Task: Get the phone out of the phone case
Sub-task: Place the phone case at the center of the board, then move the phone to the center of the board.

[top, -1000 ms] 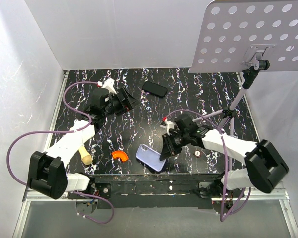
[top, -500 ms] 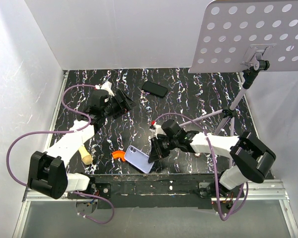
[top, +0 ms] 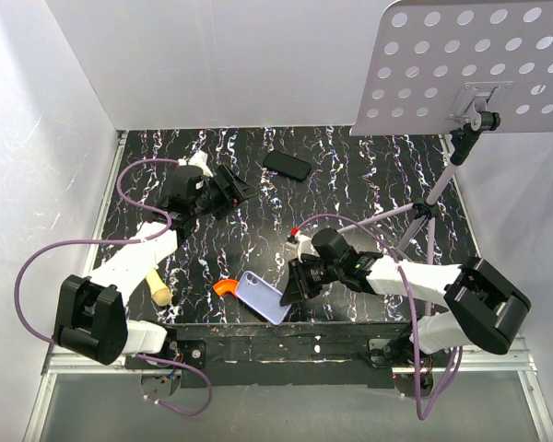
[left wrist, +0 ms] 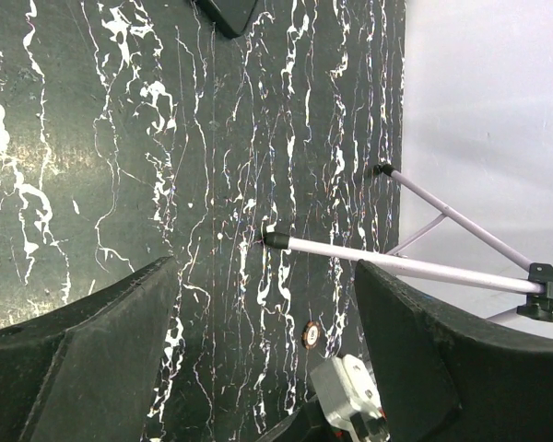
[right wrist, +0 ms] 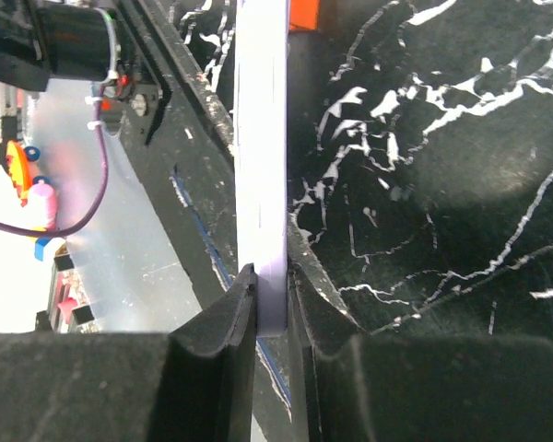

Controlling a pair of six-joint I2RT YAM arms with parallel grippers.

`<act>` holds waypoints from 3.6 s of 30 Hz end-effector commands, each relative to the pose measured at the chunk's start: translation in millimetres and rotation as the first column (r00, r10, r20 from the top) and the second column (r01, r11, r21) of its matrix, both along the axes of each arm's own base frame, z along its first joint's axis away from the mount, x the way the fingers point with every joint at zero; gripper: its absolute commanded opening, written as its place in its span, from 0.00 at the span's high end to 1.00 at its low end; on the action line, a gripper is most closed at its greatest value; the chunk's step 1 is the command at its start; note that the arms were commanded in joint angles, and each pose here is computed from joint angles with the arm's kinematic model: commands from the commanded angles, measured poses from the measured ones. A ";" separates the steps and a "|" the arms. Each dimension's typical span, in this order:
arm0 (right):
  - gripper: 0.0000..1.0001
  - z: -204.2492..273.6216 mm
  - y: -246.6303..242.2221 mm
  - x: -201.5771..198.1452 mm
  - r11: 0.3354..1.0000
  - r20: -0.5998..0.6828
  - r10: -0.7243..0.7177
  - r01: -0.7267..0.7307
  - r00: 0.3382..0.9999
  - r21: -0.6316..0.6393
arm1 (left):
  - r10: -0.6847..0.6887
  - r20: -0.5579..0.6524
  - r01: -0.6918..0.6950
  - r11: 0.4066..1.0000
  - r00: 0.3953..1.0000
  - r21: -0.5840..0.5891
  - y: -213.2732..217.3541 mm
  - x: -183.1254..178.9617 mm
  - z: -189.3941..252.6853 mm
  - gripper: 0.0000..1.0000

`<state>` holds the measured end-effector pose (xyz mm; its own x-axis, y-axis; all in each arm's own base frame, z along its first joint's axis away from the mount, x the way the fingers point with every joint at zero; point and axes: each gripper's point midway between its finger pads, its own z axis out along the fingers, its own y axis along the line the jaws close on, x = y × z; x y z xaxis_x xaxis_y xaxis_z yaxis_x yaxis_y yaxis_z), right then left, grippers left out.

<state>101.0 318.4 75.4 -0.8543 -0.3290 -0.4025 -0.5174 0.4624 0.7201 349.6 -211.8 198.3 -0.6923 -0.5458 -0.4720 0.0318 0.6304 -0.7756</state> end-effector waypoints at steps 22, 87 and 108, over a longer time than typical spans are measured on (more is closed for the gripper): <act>0.94 -15.0 -12.4 22.2 0.995 0.060 -0.079 0.082 0.995 -0.049 | -0.095 -0.055 0.078 0.964 0.994 -0.256 -39.4 -7.1 2.4 0.19; 0.43 122.8 -138.2 17.0 0.811 0.240 -0.577 0.582 0.781 0.058 | 0.381 -0.320 -0.254 0.892 0.867 0.374 -95.2 186.6 -191.1 1.00; 0.44 118.4 -128.1 14.7 0.826 0.207 -0.561 0.558 0.801 0.081 | -0.249 -0.129 0.261 0.627 0.960 0.734 -50.1 141.1 -116.1 0.02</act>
<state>114.0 188.7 181.2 -0.8007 0.1517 -0.5796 -0.3008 0.7348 0.6079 463.8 -298.2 72.2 -0.8354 -0.0027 -0.5496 0.2180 0.9164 -0.3358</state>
